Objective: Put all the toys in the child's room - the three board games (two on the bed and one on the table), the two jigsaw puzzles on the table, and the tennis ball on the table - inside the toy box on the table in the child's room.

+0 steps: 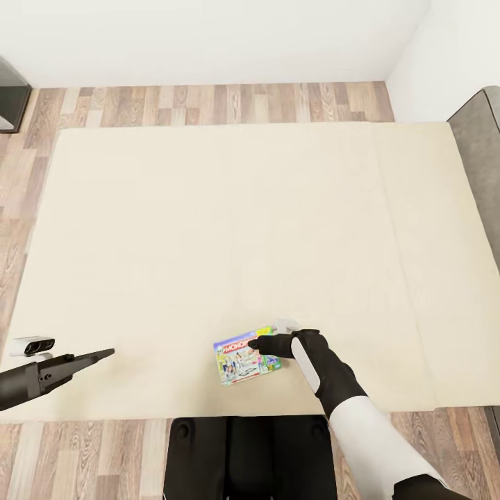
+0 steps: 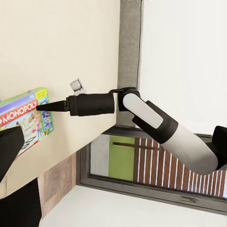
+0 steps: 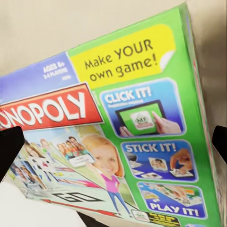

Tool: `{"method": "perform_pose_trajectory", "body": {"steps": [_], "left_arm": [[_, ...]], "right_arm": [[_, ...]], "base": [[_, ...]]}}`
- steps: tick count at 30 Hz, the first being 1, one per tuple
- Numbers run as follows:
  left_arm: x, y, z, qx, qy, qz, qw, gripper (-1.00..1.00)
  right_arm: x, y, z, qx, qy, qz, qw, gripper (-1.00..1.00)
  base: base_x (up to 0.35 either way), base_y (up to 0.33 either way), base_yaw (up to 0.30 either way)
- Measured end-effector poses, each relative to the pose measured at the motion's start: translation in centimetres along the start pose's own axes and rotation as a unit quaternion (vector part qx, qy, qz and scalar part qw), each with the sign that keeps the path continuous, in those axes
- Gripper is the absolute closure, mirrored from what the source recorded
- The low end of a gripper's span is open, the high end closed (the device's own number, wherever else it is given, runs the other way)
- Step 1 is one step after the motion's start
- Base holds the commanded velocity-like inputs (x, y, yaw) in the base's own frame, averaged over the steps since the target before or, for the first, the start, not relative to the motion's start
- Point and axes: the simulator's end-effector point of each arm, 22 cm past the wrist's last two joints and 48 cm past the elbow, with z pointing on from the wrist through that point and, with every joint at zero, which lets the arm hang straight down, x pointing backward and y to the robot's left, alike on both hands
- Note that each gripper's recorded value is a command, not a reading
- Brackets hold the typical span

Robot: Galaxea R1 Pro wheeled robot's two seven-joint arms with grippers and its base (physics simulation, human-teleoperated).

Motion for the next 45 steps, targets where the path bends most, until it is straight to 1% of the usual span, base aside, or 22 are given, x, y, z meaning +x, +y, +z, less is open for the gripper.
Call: {"method": "perform_pose_trajectory", "body": {"steps": [16, 28, 35, 45], "left_arm": [[0.0, 0.0, 0.0, 0.000, 0.000, 0.000, 1.0000, -1.00], [0.0, 0.0, 0.0, 0.000, 0.000, 0.000, 1.0000, -1.00], [0.0, 0.0, 0.0, 0.000, 0.000, 0.000, 1.0000, -1.00], [0.0, 0.0, 0.0, 0.000, 0.000, 0.000, 1.0000, -1.00]], "right_arm": [[0.0, 0.0, 0.0, 0.000, 0.000, 0.000, 1.0000, -1.00], [0.1, 0.0, 0.0, 0.000, 0.002, 0.000, 1.0000, -1.00], [0.9, 0.0, 0.0, 0.001, 0.020, 0.001, 0.9998, -1.00], [1.2, 0.0, 0.0, -0.001, 0.026, 0.004, 0.9996, -1.00]], "base": [[0.000, 0.148, 0.000], [0.000, 0.010, 0.000], [0.000, 0.000, 0.000], [0.000, 0.000, 0.000]]}}
